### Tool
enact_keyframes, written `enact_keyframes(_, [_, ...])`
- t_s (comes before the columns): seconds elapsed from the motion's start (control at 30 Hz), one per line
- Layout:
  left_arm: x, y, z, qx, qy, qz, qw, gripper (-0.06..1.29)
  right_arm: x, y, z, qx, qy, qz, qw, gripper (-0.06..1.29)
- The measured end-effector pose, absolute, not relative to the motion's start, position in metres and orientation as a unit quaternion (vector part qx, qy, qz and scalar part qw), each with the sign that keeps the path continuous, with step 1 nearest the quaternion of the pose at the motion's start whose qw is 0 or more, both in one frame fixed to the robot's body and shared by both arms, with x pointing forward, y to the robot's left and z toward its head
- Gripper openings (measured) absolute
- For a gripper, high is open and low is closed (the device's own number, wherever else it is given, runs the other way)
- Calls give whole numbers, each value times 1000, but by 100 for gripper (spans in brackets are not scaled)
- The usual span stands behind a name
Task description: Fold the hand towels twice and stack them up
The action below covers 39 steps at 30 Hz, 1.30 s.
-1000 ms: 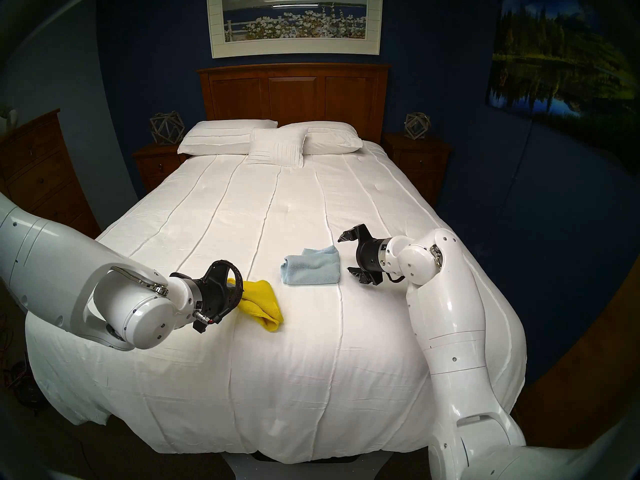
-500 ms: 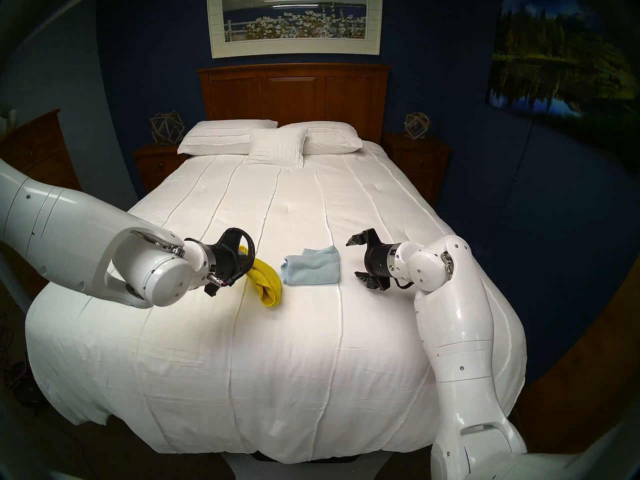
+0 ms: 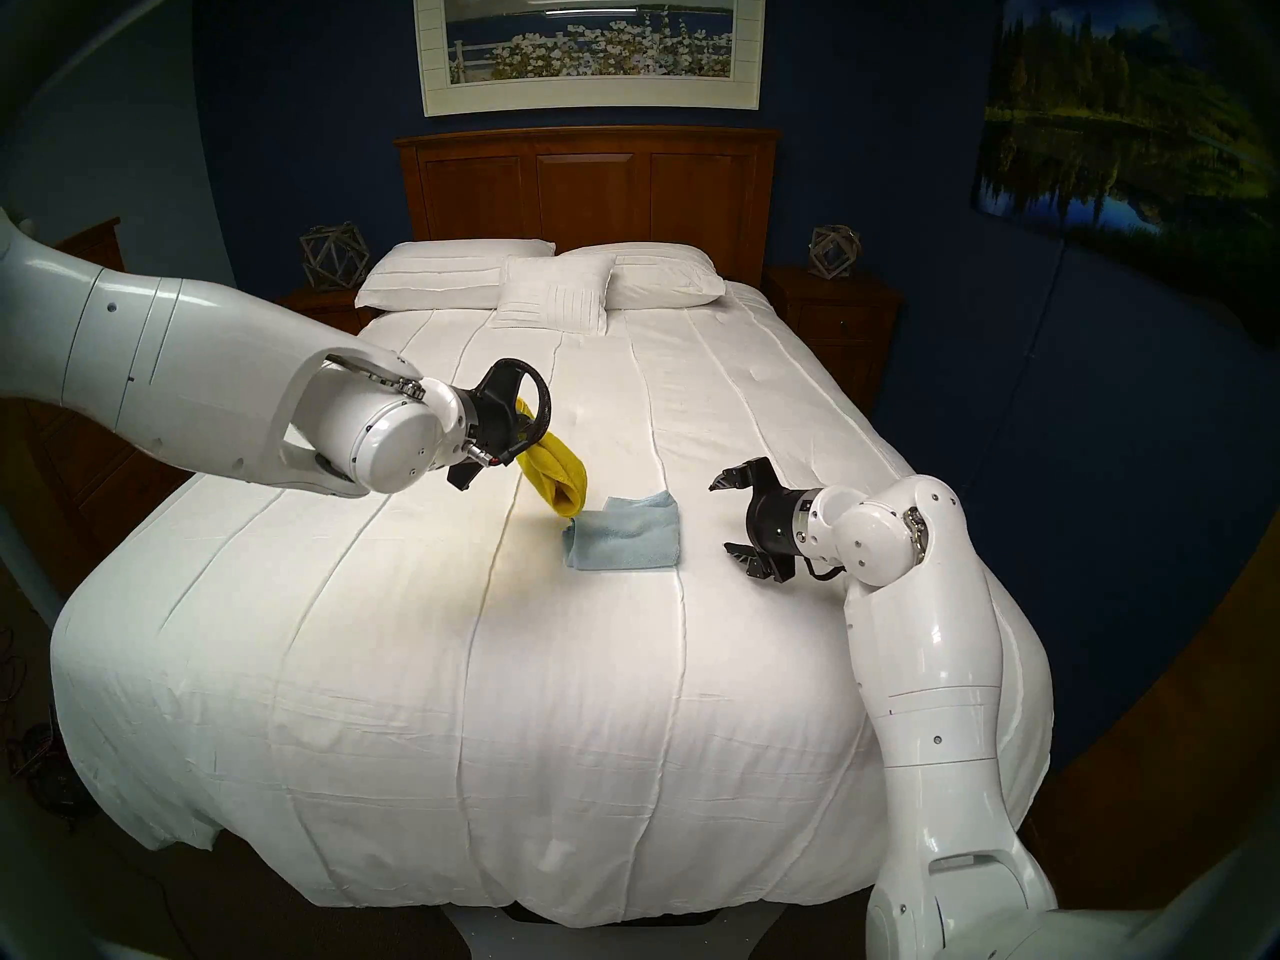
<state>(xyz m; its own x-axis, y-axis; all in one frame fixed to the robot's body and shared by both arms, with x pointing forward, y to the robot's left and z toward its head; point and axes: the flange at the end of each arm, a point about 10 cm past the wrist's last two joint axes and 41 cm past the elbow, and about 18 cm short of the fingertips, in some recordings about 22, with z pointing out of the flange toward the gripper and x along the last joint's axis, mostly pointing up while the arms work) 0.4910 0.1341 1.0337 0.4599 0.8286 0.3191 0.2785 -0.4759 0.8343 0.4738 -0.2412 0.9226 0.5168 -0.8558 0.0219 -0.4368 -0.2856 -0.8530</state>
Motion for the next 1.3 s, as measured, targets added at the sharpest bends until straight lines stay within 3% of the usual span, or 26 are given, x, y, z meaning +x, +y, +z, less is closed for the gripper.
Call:
enact_keyframes(0.6, [538,66,1036,784,322,366,385,2,473,-272,921,-757,439,-255,412,120])
enact_keyframes(1.3, [562,24,978,840,273,270,385,2,472,-280,918,-757,447,-247,409,120])
